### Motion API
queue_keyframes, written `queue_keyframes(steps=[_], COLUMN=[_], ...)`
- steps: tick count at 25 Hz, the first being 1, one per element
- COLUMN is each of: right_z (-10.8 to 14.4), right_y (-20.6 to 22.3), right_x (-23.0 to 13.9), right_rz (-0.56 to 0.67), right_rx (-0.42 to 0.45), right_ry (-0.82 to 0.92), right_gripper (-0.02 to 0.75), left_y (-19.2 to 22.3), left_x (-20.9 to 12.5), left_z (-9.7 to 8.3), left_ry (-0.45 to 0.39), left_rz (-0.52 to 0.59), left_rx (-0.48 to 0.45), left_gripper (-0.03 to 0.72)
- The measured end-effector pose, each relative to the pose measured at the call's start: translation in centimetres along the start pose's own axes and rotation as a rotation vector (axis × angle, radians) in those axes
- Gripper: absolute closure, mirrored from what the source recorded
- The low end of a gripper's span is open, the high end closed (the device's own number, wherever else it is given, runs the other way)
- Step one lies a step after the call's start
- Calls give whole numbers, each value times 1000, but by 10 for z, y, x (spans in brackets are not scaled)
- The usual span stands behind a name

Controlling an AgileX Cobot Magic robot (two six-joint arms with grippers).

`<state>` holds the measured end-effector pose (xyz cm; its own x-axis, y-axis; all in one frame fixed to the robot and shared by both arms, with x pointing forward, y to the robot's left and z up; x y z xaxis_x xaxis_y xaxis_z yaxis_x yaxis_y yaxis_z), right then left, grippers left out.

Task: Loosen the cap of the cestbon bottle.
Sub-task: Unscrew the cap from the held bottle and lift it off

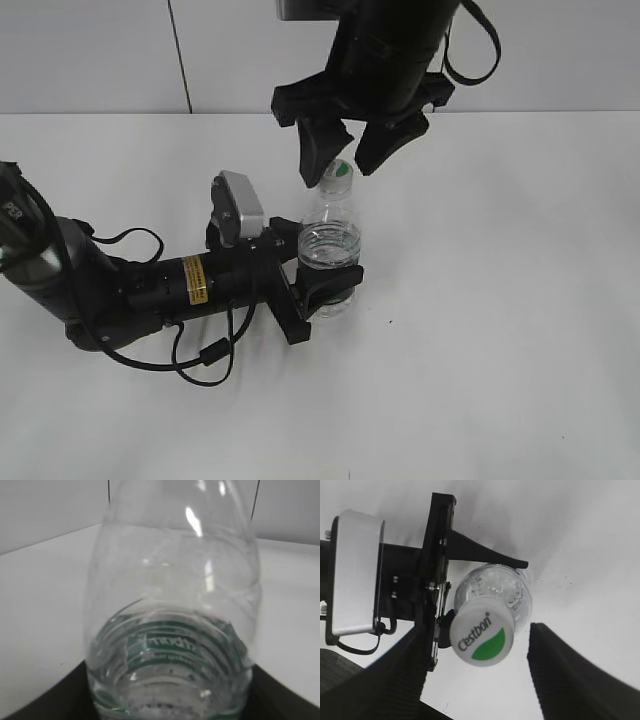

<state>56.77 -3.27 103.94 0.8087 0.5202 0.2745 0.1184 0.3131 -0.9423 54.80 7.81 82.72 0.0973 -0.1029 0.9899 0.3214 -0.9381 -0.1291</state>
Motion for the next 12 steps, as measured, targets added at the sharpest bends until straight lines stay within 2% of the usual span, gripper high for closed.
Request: queue_keyframes(steps=[12], right_z=[-1], right_y=[0], right_x=[-1], right_rz=[10], right_rx=[-8], right_ry=[-15], right_gripper=[269], left_y=[0], left_x=[0], left_z=[0], left_ry=[0], left_rz=[0], left_rx=[0], left_gripper=[279])
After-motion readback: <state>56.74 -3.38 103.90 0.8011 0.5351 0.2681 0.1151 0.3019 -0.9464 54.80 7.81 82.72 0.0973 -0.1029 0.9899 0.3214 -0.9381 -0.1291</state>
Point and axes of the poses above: a point on each arm's last joint axis where the gripper is mounted, y pointing out along that axis toward the gripper, z along the wrist's bending axis when the last joint is at zero, x = y × z, the point moved 1 cm from there along y, pointing out along that axis toward the gripper, and after that the axes turned 1 degree about -y, right-handed, at the moved point
